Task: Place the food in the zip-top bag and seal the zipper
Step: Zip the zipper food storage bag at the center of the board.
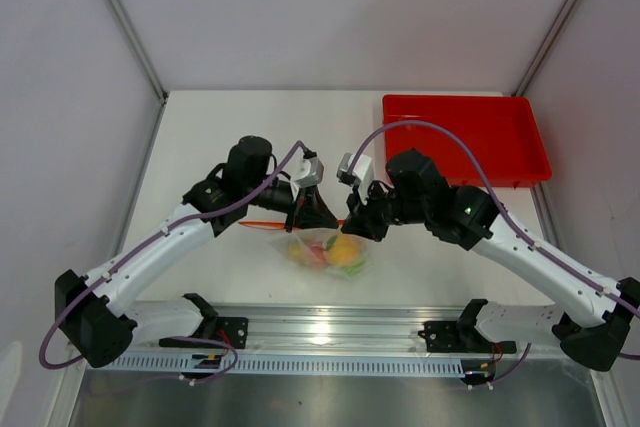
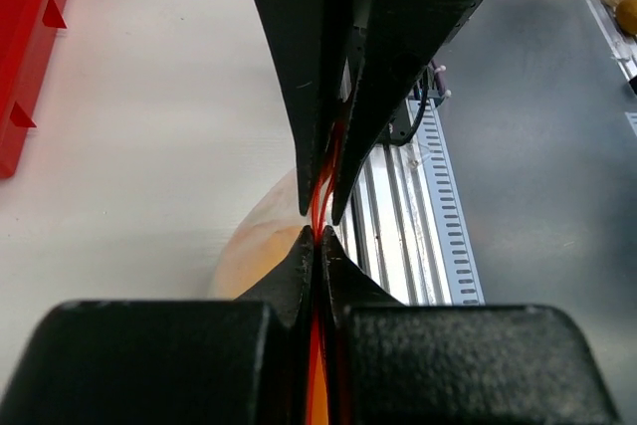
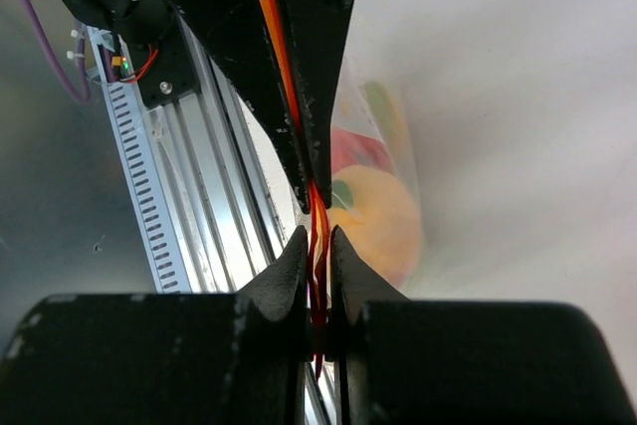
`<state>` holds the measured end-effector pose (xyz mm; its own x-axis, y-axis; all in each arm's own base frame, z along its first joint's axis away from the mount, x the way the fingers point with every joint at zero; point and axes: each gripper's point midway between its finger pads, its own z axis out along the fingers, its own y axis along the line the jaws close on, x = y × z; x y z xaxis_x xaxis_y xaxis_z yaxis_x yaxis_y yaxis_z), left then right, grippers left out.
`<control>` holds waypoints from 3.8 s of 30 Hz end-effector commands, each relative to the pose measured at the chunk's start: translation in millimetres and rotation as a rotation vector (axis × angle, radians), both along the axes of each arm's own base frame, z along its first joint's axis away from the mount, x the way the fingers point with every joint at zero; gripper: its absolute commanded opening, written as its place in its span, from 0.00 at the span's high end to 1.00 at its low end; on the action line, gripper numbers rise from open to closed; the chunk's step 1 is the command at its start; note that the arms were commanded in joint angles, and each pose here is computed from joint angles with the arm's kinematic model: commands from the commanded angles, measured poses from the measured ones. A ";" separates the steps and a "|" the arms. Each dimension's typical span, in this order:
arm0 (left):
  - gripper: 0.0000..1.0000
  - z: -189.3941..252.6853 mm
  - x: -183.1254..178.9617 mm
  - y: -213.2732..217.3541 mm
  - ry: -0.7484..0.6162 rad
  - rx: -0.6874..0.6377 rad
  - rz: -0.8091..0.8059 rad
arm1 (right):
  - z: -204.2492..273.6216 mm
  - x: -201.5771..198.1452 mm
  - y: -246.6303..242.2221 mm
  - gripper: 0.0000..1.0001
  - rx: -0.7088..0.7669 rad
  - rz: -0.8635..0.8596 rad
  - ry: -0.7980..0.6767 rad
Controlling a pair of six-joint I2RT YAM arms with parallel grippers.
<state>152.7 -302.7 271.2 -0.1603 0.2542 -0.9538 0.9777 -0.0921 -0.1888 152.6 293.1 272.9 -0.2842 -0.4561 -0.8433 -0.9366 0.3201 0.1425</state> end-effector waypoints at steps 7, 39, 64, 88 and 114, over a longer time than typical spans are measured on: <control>0.99 22.0 -0.6 -1.5 0.002 -0.007 0.009 | 4.4 28.7 -11.6 0.50 0.002 -0.148 -0.040; 0.95 8.9 -18.5 4.6 0.208 0.019 0.035 | -0.1 -3.6 -16.3 1.00 0.320 -0.029 -0.013; 0.04 -7.8 4.5 -20.8 -0.119 0.081 0.255 | -0.8 -3.9 -14.0 1.00 0.314 -0.005 0.046; 0.99 -20.9 6.9 -18.0 -0.058 0.174 0.275 | -9.1 -1.2 -20.4 0.80 0.295 -0.037 0.069; 0.99 -10.9 2.3 -16.4 -0.017 0.123 0.233 | -13.6 5.7 -12.5 1.00 0.331 -0.040 0.070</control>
